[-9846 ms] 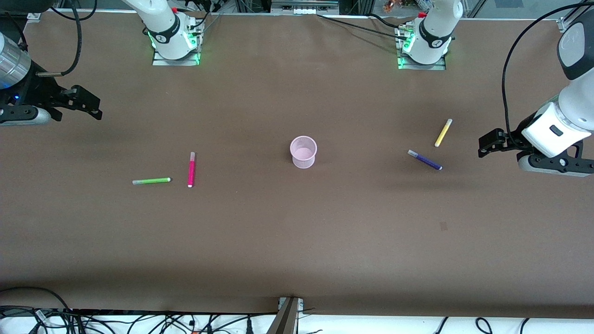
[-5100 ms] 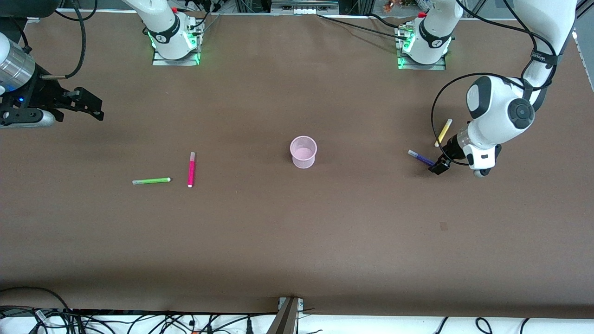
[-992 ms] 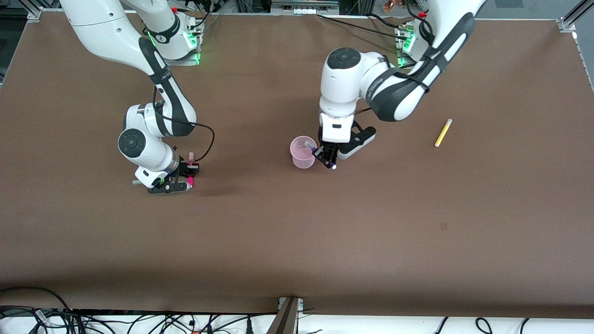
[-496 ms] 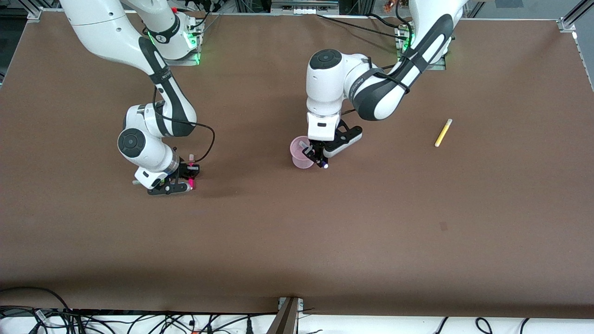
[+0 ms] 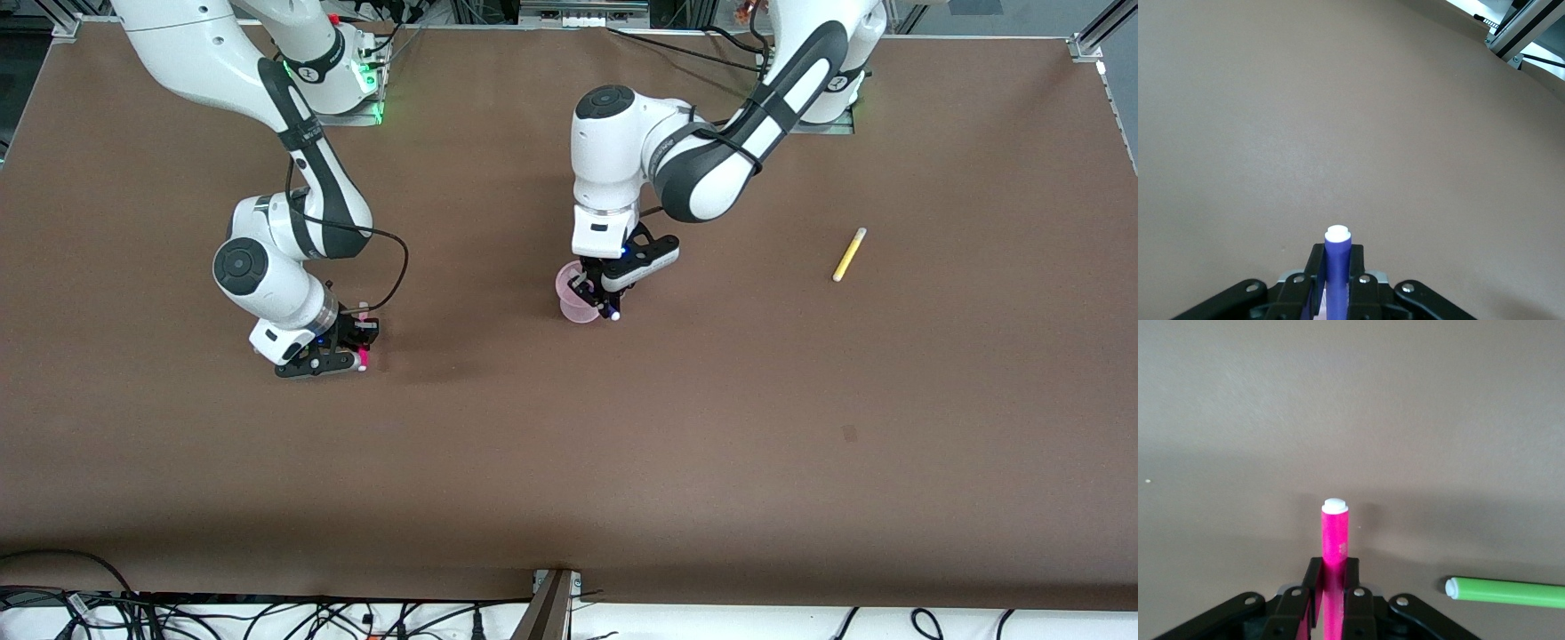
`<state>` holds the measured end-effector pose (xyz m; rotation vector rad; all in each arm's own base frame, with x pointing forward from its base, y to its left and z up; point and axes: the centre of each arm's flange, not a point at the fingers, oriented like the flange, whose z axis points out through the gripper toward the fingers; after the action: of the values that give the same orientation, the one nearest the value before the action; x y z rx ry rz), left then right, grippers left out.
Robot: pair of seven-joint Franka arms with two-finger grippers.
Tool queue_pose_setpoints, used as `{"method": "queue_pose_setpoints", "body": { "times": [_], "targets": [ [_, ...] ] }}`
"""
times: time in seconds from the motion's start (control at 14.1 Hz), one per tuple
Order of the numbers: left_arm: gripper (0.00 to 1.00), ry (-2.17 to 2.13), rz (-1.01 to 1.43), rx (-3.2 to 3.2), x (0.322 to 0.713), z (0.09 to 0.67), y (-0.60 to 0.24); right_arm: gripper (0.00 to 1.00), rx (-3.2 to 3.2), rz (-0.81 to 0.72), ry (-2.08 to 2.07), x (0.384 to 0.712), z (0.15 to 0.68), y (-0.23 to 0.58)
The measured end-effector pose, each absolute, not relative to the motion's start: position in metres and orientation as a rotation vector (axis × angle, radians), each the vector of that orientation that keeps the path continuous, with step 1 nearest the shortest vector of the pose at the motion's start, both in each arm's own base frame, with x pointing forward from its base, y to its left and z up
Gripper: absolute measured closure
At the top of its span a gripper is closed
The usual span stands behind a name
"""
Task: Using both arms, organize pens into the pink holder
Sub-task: 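Lower the blue marker into the cup and open the left gripper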
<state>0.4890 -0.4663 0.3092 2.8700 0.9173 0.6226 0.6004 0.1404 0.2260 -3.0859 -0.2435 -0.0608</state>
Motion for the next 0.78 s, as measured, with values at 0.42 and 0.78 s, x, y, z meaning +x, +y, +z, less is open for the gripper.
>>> {"method": "queue_pose_setpoints", "body": {
  "times": [0.42, 0.78],
  "targets": [
    [0.82, 0.873, 0.659, 2.903, 0.48, 0.29, -0.474, 0.83, -3.081, -0.074, -0.26, 0.601, 0.231, 0.145],
    [0.82, 0.855, 0.653, 2.912, 0.473, 0.286, -0.481, 0.83, -3.079, -0.08, -0.264, 0.602, 0.233, 0.148]
  ]
}}
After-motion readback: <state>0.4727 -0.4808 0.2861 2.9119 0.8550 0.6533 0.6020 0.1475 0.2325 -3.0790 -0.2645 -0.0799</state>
